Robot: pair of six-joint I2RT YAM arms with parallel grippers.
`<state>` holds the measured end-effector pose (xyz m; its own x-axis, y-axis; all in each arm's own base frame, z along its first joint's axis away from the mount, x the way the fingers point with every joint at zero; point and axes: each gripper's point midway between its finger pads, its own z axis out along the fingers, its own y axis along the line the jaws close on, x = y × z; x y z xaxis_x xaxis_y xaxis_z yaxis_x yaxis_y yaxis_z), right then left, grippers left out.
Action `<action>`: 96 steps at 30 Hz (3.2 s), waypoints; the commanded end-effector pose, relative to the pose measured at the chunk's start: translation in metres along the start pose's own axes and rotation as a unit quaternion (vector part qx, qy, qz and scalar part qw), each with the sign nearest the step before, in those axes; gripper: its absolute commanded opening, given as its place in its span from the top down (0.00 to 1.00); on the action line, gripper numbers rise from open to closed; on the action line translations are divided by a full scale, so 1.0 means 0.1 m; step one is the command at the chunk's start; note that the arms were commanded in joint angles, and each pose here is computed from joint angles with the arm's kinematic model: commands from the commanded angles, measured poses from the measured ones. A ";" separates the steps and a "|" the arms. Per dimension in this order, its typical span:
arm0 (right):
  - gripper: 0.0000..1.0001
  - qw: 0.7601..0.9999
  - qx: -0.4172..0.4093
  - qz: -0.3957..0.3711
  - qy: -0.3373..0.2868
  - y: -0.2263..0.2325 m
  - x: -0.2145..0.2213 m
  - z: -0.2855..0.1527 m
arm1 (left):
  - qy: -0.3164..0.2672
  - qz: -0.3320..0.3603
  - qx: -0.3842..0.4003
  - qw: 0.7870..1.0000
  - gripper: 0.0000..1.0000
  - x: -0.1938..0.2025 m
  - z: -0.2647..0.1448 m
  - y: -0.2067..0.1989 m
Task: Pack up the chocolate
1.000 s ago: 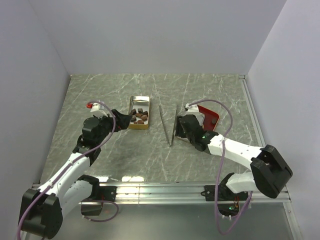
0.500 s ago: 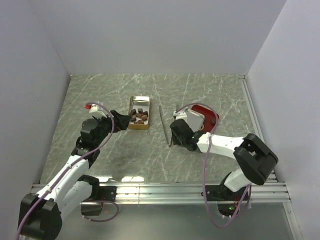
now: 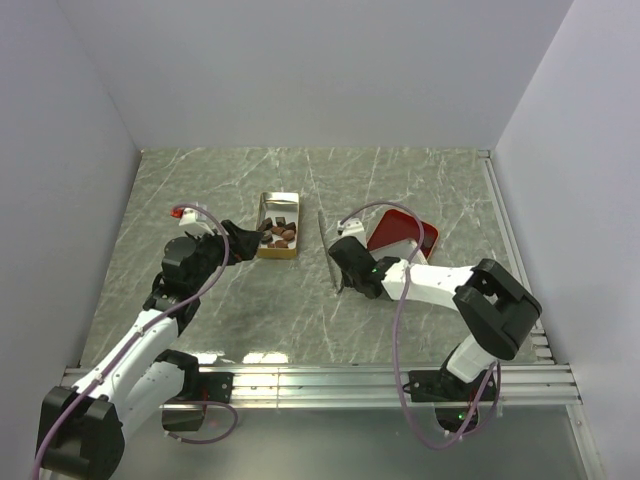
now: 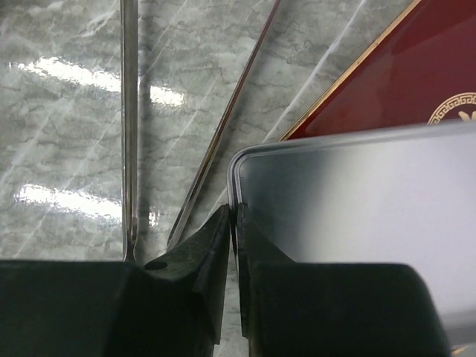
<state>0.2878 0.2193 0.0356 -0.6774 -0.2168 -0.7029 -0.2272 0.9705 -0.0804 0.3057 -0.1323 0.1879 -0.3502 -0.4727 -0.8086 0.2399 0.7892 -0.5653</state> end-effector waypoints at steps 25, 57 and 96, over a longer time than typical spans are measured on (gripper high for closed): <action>0.98 0.913 -0.371 0.018 -0.169 0.76 -1.47 -2.15 | -0.047 0.129 0.346 0.928 0.02 -0.17 -0.72 -1.24; 0.95 0.627 -0.775 -0.013 -0.079 1.40 -1.39 -3.84 | -0.023 0.228 0.551 0.803 0.05 0.01 -1.41 -2.15; 0.26 0.766 -0.512 0.023 -0.388 0.22 -2.36 -2.81 | -0.012 0.023 0.245 0.969 0.99 -0.64 -0.11 -1.75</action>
<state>0.2369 0.2684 0.3983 -0.2485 0.2317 -0.9405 -0.9162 0.2589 0.3058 0.2308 -0.2585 0.3036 -0.3041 -0.2566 -0.9174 0.8270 0.4068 -0.3879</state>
